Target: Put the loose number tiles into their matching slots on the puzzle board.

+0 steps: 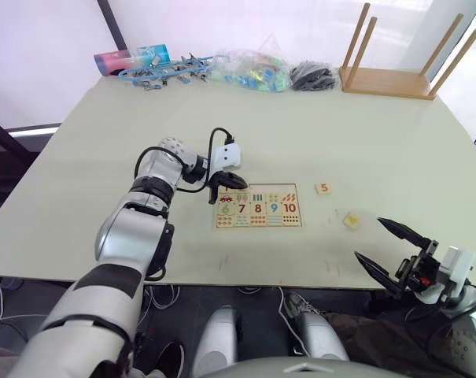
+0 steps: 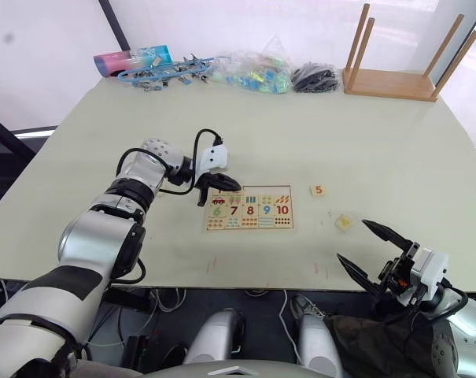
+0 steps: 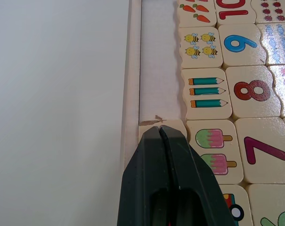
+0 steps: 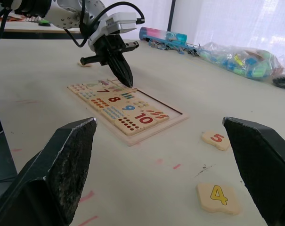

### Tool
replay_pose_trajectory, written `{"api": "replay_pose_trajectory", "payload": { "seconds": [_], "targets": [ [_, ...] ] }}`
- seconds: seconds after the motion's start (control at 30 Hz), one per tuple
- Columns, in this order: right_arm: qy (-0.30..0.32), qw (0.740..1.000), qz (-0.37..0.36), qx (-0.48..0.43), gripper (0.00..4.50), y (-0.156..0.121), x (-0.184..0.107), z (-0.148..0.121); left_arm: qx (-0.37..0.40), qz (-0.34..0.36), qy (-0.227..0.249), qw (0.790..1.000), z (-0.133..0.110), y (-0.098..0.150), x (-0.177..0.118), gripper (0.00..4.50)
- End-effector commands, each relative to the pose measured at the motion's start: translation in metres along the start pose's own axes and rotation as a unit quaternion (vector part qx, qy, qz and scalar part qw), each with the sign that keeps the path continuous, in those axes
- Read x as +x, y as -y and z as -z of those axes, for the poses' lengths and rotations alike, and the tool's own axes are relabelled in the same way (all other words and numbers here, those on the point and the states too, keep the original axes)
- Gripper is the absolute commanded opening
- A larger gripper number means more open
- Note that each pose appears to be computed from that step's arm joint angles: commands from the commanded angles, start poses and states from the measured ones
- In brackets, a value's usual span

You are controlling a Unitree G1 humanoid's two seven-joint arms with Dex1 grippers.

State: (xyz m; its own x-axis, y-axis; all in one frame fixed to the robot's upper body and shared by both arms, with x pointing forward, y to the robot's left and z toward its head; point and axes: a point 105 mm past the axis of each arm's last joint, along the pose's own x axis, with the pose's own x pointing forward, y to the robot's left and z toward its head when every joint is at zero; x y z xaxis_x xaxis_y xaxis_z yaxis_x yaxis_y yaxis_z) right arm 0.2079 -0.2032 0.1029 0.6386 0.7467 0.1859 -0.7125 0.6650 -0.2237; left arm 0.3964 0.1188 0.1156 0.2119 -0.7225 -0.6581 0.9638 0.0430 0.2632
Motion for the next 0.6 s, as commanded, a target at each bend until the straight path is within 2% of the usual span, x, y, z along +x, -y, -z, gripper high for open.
{"api": "replay_pose_trajectory", "payload": {
  "seconds": [0.03,0.23,0.47,0.6],
  "targets": [
    [0.010,1.000,0.004,-0.020,4.50,0.003,-0.002,-0.009,-0.012,0.018,-0.031,0.999,0.018,0.010,0.003,0.02],
    [0.010,1.000,0.003,-0.020,4.50,0.004,-0.002,-0.009,-0.019,0.015,-0.022,0.999,0.018,0.010,0.001,0.02],
    [0.011,1.000,-0.001,-0.016,4.50,0.006,0.000,-0.008,-0.040,-0.032,0.091,0.995,-0.012,-0.007,-0.012,0.02],
    [0.006,1.000,-0.006,-0.011,4.50,0.005,-0.001,-0.007,-0.046,-0.059,0.148,0.986,-0.023,-0.016,-0.032,0.02]
  ]
}}
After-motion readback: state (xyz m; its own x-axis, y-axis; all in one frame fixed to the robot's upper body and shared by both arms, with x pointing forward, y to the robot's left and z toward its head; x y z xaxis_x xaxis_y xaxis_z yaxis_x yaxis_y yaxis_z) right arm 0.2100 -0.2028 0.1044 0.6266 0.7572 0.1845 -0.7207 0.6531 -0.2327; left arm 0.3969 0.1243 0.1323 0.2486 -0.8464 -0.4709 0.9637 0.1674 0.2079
